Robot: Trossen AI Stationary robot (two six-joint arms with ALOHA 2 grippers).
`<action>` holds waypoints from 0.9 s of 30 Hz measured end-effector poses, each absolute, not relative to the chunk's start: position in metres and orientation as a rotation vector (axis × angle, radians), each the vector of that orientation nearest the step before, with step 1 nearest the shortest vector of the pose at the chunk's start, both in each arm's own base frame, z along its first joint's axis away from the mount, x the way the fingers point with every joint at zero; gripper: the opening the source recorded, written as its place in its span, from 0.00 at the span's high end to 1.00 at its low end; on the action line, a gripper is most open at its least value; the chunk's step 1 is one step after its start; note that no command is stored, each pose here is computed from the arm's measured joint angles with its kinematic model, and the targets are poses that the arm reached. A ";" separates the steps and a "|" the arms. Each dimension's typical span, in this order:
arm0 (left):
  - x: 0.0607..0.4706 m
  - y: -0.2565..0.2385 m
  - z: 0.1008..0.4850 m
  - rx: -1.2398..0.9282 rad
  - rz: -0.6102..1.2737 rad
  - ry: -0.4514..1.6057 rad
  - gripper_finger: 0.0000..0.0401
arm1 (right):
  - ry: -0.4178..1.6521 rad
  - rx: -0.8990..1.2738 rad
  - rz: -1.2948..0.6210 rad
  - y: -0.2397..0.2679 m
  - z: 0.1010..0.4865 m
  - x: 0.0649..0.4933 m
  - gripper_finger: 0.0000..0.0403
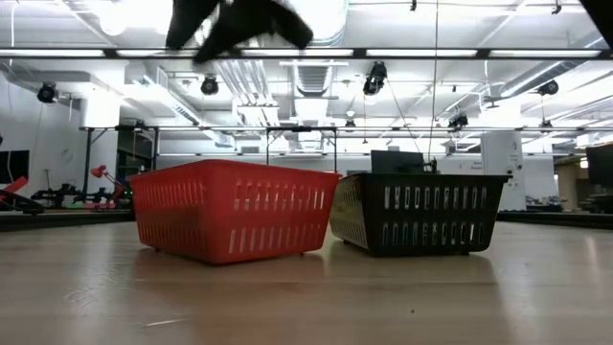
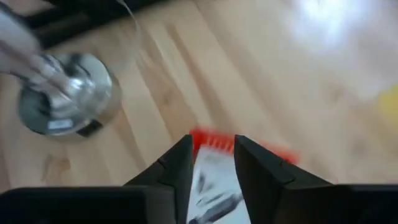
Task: Pick and place items into bin
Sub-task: Return to Home Position
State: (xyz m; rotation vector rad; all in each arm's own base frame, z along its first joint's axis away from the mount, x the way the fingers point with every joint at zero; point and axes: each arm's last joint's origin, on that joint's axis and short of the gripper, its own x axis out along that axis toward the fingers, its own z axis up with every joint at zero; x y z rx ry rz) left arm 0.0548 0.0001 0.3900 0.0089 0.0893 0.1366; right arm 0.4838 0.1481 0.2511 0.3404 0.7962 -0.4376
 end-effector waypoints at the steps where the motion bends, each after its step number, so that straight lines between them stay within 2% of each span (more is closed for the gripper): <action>1: 0.054 0.000 0.390 0.008 0.137 0.086 1.00 | 0.771 0.289 -0.419 0.148 0.262 0.481 0.74; 5: 0.045 0.001 0.391 0.000 0.136 0.057 1.00 | 0.697 0.130 -0.305 0.146 0.302 0.469 0.82; 11: 0.028 0.004 0.392 -0.013 0.145 -0.002 1.00 | 0.661 0.054 -0.190 0.119 0.347 0.451 0.96; 15: 0.018 0.006 0.392 -0.022 0.149 -0.040 1.00 | 0.623 0.005 -0.186 0.093 0.372 0.433 0.98; 18: 0.011 0.007 0.392 -0.028 0.149 -0.063 1.00 | 0.521 0.010 -0.173 0.075 0.386 0.418 0.98; 22: 0.003 0.008 0.392 -0.033 0.149 -0.089 1.00 | 0.383 0.025 -0.107 0.057 0.391 0.385 0.98; 27: 0.000 0.009 0.391 -0.035 0.161 -0.101 1.00 | 0.363 0.071 -0.158 0.032 0.351 0.332 0.98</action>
